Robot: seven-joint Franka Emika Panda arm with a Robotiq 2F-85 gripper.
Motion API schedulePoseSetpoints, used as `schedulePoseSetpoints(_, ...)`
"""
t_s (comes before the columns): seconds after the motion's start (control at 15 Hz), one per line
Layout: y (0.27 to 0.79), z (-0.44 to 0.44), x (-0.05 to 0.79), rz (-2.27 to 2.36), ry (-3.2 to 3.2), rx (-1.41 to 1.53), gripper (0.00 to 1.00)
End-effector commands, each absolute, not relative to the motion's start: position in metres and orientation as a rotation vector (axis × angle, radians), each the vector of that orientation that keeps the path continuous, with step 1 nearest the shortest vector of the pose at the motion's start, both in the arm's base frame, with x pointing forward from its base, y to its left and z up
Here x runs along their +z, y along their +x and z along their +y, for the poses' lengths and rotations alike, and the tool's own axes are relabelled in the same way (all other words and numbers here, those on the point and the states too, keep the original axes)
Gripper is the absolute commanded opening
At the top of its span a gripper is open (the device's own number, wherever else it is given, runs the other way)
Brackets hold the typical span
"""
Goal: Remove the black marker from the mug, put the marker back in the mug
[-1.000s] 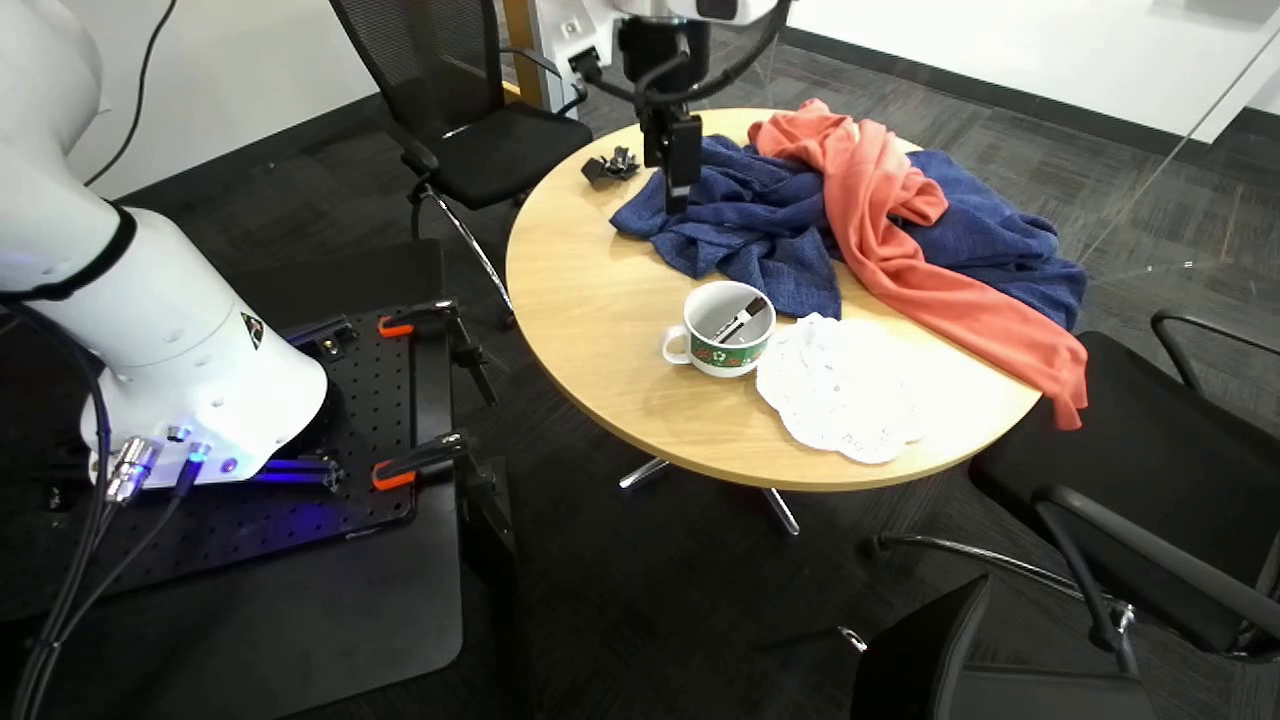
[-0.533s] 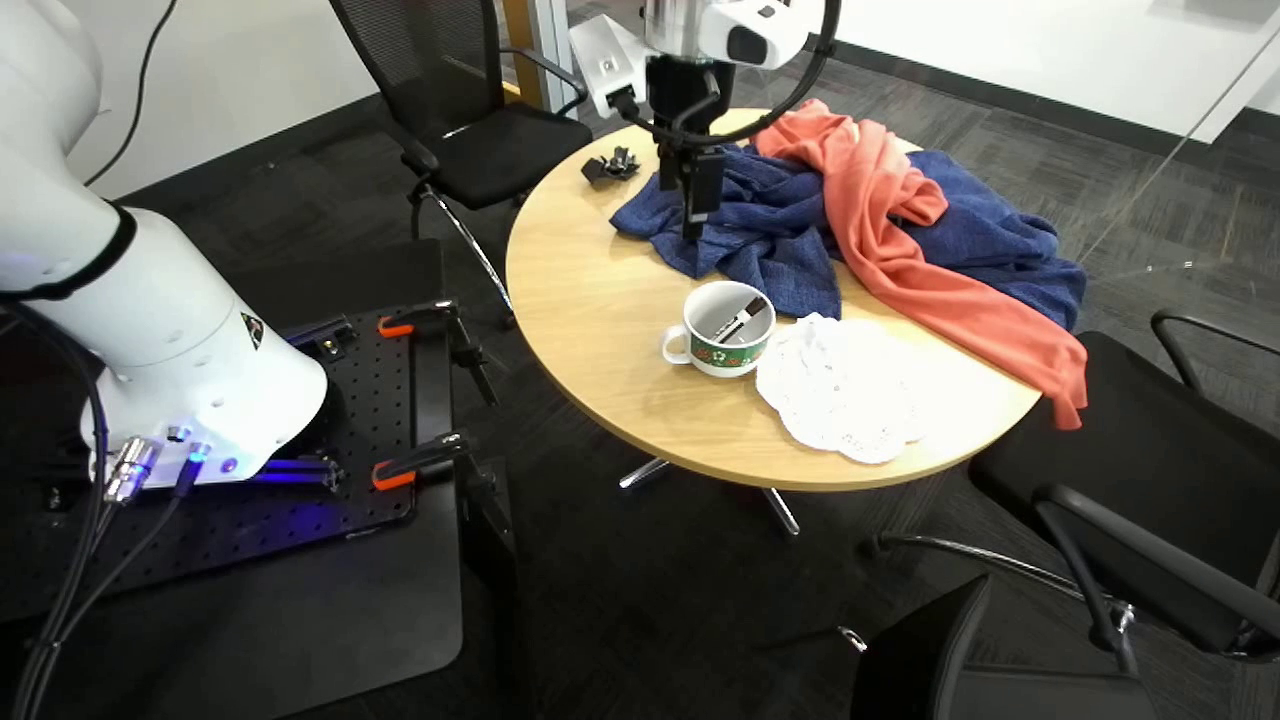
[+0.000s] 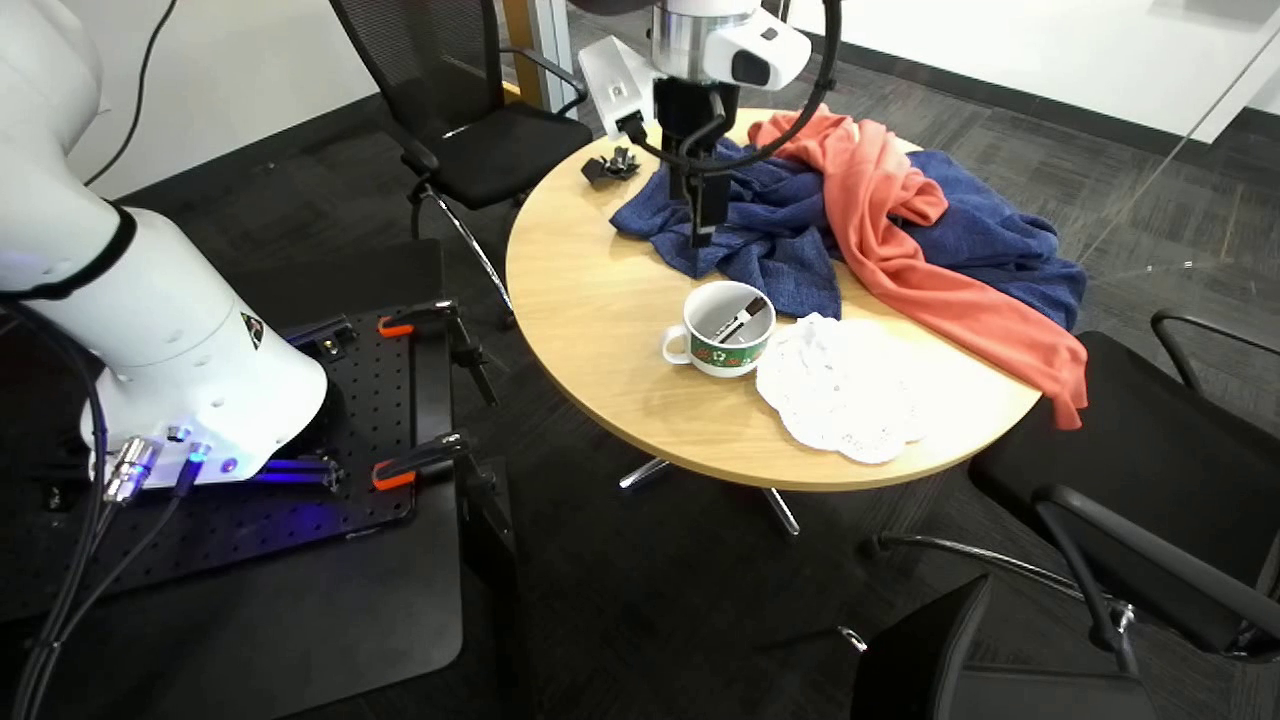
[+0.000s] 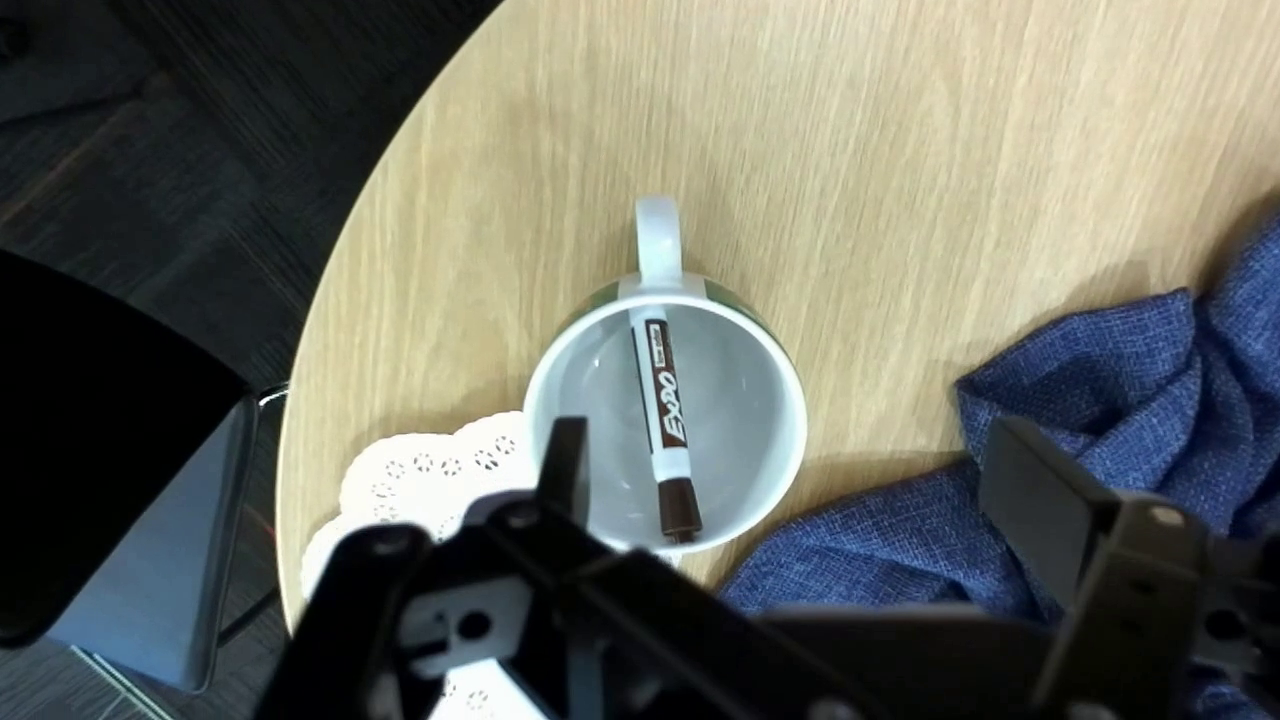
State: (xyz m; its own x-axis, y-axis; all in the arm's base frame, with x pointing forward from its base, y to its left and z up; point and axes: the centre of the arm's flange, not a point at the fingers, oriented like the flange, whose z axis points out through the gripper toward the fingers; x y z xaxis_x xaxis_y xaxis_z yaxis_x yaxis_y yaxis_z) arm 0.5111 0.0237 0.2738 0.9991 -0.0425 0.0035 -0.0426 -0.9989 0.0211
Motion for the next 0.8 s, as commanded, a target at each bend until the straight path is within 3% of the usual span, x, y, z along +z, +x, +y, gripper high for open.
schedulePoseSetpoints(0.0, 0.525, 0.020, 0.245, -0.084, 3.141, 0.088, 1.00)
schedulePoseSetpoints(0.73, 0.546, -0.004, 0.185, -0.141, 3.145, 0.152, 0.98)
